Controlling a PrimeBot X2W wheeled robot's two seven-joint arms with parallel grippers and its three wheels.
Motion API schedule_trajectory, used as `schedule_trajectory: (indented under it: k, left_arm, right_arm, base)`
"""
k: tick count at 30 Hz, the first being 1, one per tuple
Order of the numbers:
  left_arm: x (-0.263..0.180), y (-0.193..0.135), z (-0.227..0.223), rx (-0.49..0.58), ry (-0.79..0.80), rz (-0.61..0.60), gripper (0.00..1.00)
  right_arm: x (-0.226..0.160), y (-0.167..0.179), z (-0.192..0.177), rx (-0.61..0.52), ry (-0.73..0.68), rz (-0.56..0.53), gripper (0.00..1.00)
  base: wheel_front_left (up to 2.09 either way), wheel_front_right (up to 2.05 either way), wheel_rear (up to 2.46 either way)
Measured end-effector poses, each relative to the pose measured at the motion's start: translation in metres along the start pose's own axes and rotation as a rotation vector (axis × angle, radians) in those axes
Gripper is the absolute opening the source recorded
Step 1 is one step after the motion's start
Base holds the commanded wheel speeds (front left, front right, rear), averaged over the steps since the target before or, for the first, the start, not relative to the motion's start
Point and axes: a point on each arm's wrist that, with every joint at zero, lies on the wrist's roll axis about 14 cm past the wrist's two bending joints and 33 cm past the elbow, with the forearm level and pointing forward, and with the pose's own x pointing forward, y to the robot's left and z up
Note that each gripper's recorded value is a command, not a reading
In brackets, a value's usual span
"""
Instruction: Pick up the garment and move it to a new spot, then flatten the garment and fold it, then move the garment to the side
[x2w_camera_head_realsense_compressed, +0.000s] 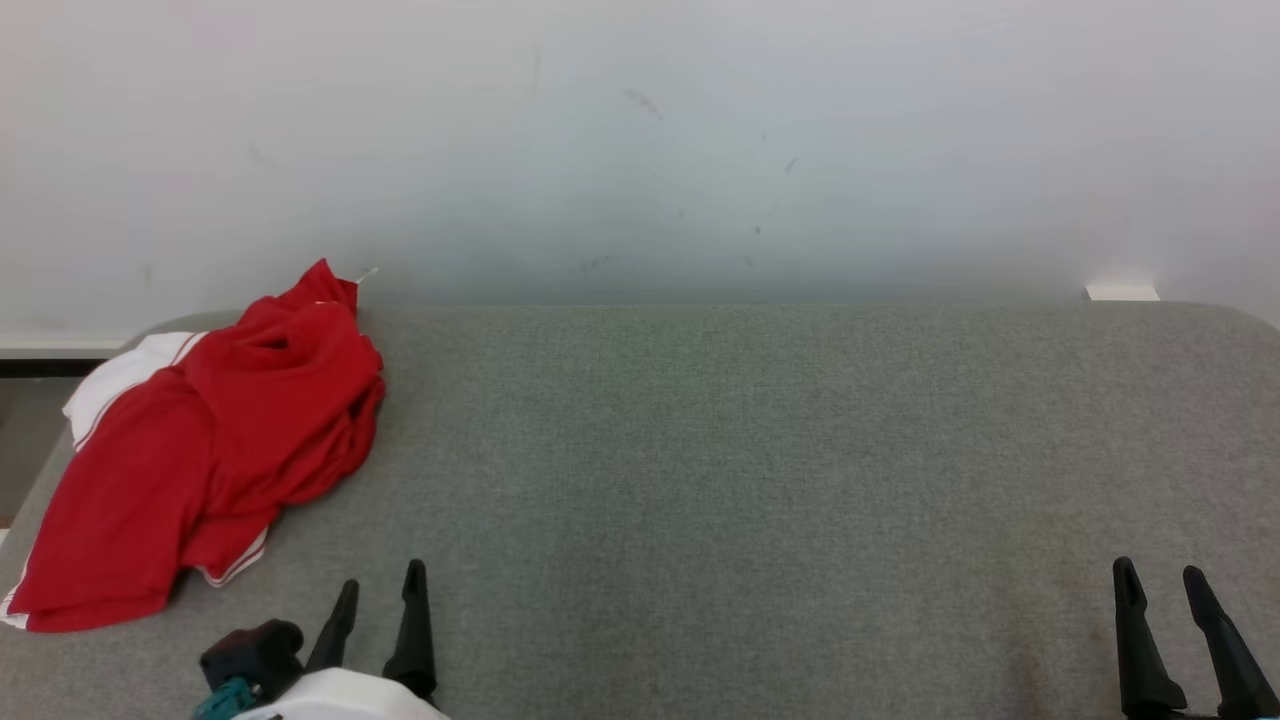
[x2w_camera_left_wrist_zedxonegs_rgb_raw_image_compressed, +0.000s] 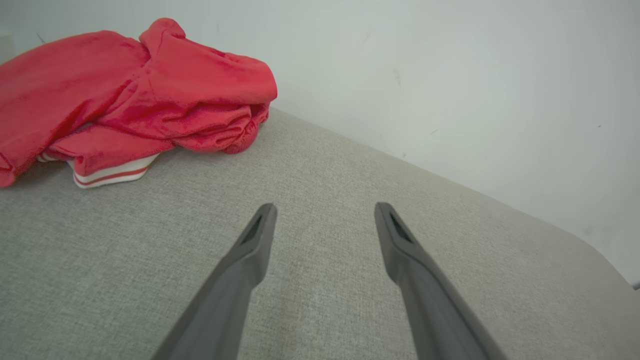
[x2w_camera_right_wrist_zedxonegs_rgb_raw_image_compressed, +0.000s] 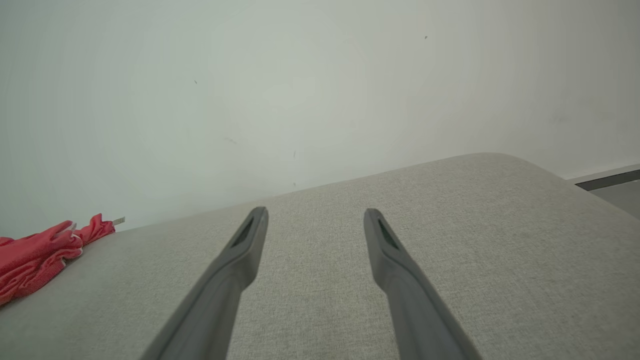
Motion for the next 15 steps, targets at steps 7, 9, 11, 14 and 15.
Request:
schedule_trajectory:
  k: [7,9,11,14,15]
  left_arm:
    - [-0.0023,0.0044,0.0007,0.077,-0.012,0.012,1.00]
    - [-0.0026,0.0049,0.0013,0.106,-0.017,0.013,1.00]
    - [-0.0029,0.0057,0.0022,0.125,-0.023,0.013,1.00]
    - [-0.0034,0.0063,0.0027,0.153,-0.029,0.013,1.00]
    - [-0.0036,0.0061,0.0026,0.168,-0.031,0.011,1.00]
  right_arm:
    - [-0.0027,0.0042,-0.0035,-0.049,0.004,0.017,1.00]
    - [-0.0027,0.0054,-0.0029,-0.061,-0.001,0.022,1.00]
    - [-0.0026,0.0067,-0.0029,-0.071,-0.003,0.026,1.00]
    - [-0.0023,0.0098,-0.0024,-0.094,-0.008,0.037,1.00]
    - [-0.0023,0.0107,-0.0026,-0.097,-0.008,0.040,1.00]
  base:
    - [0.00,0.00,0.00]
    - [0.00,0.00,0.00]
    - [0.00,0.00,0.00]
    - [0.00,0.00,0.00]
    - [0.00,0.00,0.00]
